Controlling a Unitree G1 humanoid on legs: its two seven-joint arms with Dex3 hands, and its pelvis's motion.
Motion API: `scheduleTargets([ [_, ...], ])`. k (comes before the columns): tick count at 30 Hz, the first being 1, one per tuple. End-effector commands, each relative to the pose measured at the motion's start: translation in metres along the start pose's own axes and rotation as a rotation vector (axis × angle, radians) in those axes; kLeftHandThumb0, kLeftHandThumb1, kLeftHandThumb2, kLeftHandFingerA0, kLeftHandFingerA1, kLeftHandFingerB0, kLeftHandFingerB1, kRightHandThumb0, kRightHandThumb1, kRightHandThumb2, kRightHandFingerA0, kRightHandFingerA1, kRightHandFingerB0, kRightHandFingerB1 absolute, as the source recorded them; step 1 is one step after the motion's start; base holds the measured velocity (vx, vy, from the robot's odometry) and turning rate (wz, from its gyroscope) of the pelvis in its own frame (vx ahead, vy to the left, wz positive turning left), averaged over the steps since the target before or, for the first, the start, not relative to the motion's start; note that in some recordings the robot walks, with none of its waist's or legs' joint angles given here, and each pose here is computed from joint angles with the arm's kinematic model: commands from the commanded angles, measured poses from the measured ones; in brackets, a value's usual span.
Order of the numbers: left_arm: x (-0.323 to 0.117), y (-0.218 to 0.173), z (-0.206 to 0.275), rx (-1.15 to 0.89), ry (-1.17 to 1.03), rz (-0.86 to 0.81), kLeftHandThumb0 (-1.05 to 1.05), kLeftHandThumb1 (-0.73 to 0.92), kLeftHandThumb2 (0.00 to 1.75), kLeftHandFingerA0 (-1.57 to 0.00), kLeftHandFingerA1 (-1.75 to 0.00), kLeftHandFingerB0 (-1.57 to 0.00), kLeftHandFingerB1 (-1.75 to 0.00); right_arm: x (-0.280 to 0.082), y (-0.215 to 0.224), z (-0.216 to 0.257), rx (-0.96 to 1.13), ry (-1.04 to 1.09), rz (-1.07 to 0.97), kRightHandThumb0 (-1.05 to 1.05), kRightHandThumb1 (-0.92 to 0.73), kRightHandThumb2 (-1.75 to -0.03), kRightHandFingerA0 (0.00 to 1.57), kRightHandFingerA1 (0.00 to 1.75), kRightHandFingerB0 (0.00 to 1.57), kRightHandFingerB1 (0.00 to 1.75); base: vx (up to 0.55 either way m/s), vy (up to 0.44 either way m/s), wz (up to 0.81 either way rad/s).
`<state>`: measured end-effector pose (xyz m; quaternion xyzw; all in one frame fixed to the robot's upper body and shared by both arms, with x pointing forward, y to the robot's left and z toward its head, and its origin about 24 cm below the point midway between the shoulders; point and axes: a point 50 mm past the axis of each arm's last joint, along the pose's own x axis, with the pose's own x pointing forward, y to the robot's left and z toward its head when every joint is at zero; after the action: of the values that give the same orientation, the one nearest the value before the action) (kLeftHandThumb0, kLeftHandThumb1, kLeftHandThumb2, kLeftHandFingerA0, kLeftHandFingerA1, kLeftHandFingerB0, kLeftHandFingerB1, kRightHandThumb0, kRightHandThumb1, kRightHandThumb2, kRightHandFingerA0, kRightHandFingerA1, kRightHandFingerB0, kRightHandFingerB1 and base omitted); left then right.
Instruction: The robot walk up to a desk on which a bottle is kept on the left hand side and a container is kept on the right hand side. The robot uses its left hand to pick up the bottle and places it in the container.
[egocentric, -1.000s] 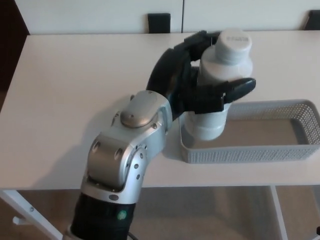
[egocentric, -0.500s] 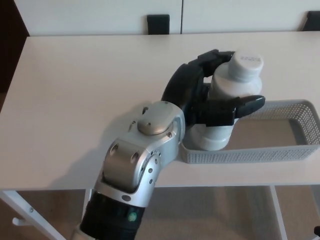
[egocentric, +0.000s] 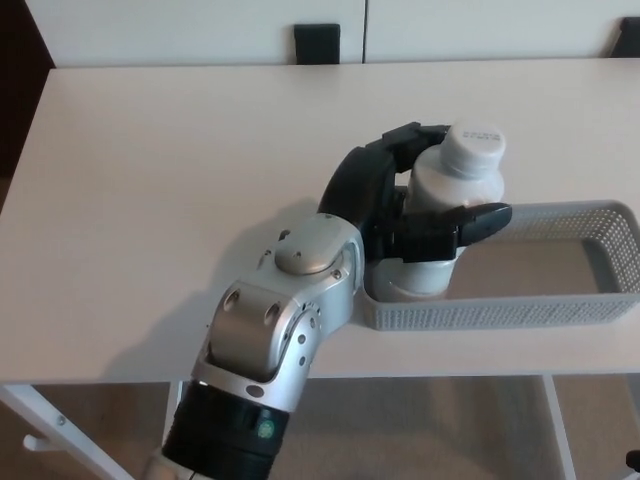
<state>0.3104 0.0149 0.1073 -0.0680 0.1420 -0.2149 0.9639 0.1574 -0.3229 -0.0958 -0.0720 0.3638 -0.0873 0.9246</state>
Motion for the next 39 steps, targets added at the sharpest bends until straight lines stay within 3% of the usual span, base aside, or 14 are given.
scheduleTargets([
  [1,0.005,-0.035,0.043,-0.018,-0.129,-0.091,-0.23,0.78,0.62,-0.94,-1.48,-0.79,-0.73,-0.002,-0.006,0.002,-0.041,-0.012,-0.019,-0.63,-0.25,-0.65,1.02,0.57,0.89,0.53,0.0,0.0,0.0],
  [2,0.004,-0.035,0.042,0.006,-0.138,-0.093,-0.62,0.52,0.81,-0.56,-0.56,-0.22,-0.42,-0.002,-0.006,0.001,-0.035,-0.01,-0.019,-0.54,-0.31,-0.52,1.06,0.51,0.93,0.47,0.0,0.0,0.0],
  [3,0.004,-0.035,0.042,0.023,-0.145,-0.096,-0.62,0.52,0.81,-0.56,-0.56,-0.22,-0.42,-0.002,-0.006,0.001,-0.03,-0.008,-0.019,-0.54,-0.31,-0.52,1.06,0.51,0.93,0.47,0.0,0.0,0.0],
  [4,0.003,-0.033,0.04,0.03,-0.146,-0.152,-0.79,0.44,0.77,0.0,0.0,0.0,0.0,-0.002,-0.005,0.001,-0.031,-0.009,-0.014,-0.57,-0.31,-0.52,1.04,0.5,0.91,0.47,0.0,0.0,0.0],
  [5,0.001,-0.032,0.037,0.035,-0.149,-0.207,-0.84,0.53,0.56,0.0,0.0,0.0,0.0,-0.002,-0.005,0.0,-0.034,-0.009,-0.013,-0.64,-0.23,-0.62,1.02,0.54,0.9,0.52,0.0,0.0,0.0],
  [10,0.0,-0.026,0.037,0.033,-0.157,-0.3,-0.82,0.52,0.57,0.0,0.0,0.0,0.0,-0.001,-0.005,0.003,-0.035,-0.02,-0.009,-0.63,-0.24,-0.63,1.03,0.55,0.9,0.52,0.0,0.0,0.0],
  [11,0.0,-0.025,0.038,0.052,-0.168,-0.301,-0.82,0.46,0.82,0.0,0.0,0.0,-0.01,-0.001,-0.005,0.004,-0.057,-0.018,-0.008,-0.58,-0.35,-0.53,1.06,0.5,0.9,0.46,0.0,0.0,0.0],
  [13,-0.001,-0.022,0.04,0.085,-0.178,-0.301,-0.82,0.54,0.57,0.0,0.0,0.0,0.0,-0.001,-0.005,0.004,-0.072,-0.019,-0.006,-0.58,-0.34,-0.53,1.06,0.5,0.9,0.46,0.0,0.0,0.0],
  [19,-0.006,-0.017,0.049,0.115,-0.188,-0.338,-0.84,0.56,0.58,0.0,0.0,0.0,0.0,-0.001,-0.005,0.003,-0.072,-0.018,-0.008,-0.65,-0.23,-0.63,1.03,0.54,0.9,0.51,0.0,0.0,0.0],
  [22,-0.018,-0.014,0.06,0.132,-0.203,-0.375,-0.86,0.49,0.87,0.0,0.0,0.0,-0.01,-0.001,-0.004,0.003,-0.074,-0.007,-0.005,-0.64,-0.24,-0.63,1.03,0.54,0.9,0.52,0.0,0.0,0.0],
  [23,-0.021,-0.014,0.062,0.133,-0.213,-0.387,-0.86,0.56,0.57,0.0,0.0,0.0,-0.02,-0.001,-0.003,0.003,-0.075,-0.01,-0.002,-0.64,-0.24,-0.63,1.03,0.55,0.9,0.52,0.0,0.0,0.0],
  [28,-0.043,-0.006,0.08,0.128,-0.286,-0.425,-0.88,0.55,0.59,0.0,0.0,0.0,-0.01,0.0,-0.003,0.004,-0.081,-0.015,0.005,-0.56,-0.33,-0.52,1.06,0.51,0.92,0.47,0.0,0.0,0.0],
  [37,-0.149,0.087,0.126,0.225,-0.597,-0.231,-0.8,0.57,0.58,0.0,0.0,0.0,0.0,0.001,-0.011,0.013,-0.115,-0.02,0.002,-0.65,-0.24,-0.64,1.03,0.55,0.89,0.52,0.0,0.0,0.0],
  [39,-0.166,0.107,0.121,0.219,-0.612,-0.166,-0.85,0.5,0.86,0.0,0.0,0.0,-0.02,0.001,-0.013,0.012,-0.115,-0.016,-0.001,-0.57,-0.34,-0.53,1.06,0.5,0.89,0.46,0.0,0.0,0.0],
])
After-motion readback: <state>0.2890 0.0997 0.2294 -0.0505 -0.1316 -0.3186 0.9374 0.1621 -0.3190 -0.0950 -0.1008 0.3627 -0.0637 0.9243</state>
